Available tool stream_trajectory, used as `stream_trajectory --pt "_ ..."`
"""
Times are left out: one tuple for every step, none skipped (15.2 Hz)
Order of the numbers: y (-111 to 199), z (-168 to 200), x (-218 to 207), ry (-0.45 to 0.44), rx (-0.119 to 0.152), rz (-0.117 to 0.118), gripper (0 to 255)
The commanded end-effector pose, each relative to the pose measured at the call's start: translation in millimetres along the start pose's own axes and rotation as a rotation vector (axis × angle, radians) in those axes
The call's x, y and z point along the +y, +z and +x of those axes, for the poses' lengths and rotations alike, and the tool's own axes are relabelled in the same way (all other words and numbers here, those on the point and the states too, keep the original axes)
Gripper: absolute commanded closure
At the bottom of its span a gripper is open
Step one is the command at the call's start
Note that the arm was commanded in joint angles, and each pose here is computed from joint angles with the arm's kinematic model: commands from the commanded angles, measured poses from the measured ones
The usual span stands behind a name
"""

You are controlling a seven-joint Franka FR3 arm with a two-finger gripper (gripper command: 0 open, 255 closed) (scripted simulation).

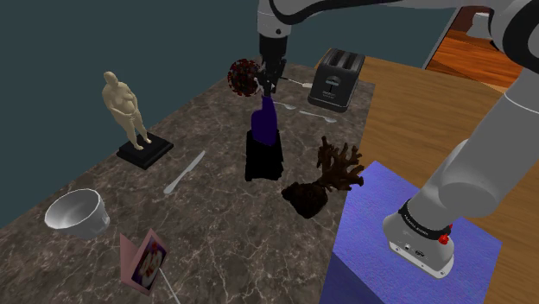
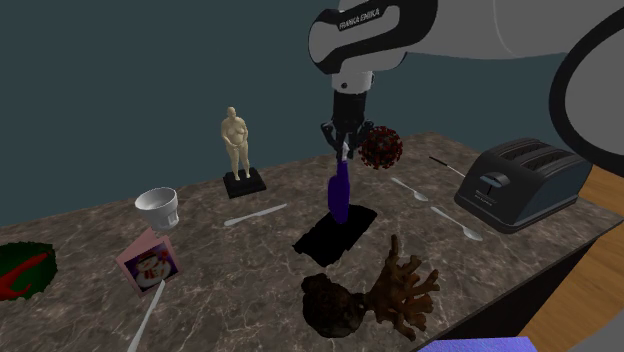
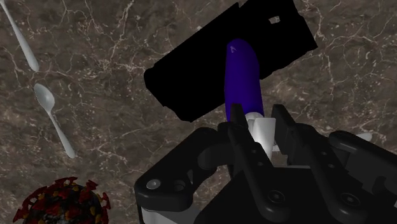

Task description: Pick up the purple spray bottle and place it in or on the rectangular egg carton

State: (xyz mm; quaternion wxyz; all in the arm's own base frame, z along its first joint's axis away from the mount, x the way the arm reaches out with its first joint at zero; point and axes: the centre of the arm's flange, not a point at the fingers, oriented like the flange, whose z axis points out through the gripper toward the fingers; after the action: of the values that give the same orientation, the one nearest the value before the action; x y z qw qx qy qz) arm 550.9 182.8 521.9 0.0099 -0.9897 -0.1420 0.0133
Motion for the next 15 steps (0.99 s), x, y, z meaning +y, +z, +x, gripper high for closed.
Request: stream_trajectory --pt "11 0 0 0.000 0.001 0.000 255" --pt "16 0 0 0.000 0.001 0.000 255" --pt "22 0 1 0.000 0.001 0.000 255" --pt "27 0 1 0.000 0.001 0.000 255" --pt "32 0 1 0.000 0.001 0.000 255" --pt "37 0 1 0.000 0.001 0.000 255" --pt "43 0 1 0.000 0.001 0.000 255" --pt "48 1 1 0.000 0.001 0.000 255" --pt "50 1 1 0.000 0.001 0.000 255" --pt "50 1 1 0.000 0.001 0.000 255" --pt "50 1 1 0.000 0.001 0.000 255" --pt "50 1 1 0.000 0.001 0.000 255" --pt "50 1 1 0.000 0.001 0.000 255" --pt "50 1 1 0.000 0.001 0.000 255" --pt "50 1 1 0.000 0.001 0.000 255"
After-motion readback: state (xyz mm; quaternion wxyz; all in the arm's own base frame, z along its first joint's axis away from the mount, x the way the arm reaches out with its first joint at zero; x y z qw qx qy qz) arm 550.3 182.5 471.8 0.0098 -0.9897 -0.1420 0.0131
